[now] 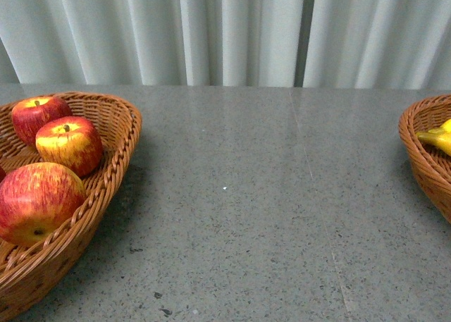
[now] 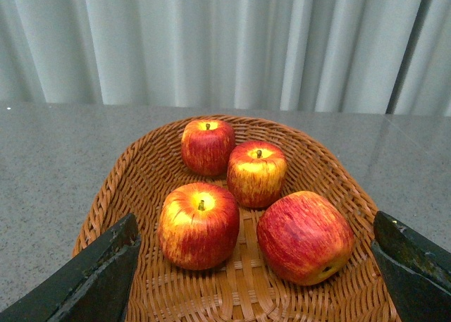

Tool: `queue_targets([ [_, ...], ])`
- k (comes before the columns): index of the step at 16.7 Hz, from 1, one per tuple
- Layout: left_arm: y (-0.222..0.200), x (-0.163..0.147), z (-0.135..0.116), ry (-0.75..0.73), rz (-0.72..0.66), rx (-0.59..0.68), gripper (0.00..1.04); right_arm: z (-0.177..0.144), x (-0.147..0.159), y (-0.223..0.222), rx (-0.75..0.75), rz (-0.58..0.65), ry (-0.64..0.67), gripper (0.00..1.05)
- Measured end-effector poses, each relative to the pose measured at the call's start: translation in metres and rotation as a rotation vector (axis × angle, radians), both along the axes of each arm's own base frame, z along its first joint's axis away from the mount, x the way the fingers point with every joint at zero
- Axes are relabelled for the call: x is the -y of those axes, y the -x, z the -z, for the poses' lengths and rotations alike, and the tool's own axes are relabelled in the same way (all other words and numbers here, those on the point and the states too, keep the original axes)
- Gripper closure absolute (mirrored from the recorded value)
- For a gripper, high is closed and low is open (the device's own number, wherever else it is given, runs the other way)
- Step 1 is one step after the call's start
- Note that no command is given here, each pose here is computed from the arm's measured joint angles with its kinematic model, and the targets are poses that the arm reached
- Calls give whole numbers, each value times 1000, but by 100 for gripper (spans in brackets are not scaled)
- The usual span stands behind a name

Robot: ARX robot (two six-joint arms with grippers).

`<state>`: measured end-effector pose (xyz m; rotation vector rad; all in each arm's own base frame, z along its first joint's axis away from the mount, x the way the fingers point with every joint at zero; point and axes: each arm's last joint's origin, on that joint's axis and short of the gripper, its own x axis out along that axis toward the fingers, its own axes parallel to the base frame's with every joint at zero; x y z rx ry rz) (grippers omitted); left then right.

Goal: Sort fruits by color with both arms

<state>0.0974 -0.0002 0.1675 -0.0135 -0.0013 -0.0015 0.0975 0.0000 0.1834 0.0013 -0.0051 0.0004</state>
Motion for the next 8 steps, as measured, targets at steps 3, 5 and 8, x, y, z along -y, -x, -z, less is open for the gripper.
queue_targets([
  [3,0,0,0,0,0,0,7,1,0,0,-5,0,0,103],
  [5,0,0,0,0,0,0,7,3,0,0,-8,0,0,103],
  [8,0,0,0,0,0,0,7,6,0,0,-10,0,0,103],
])
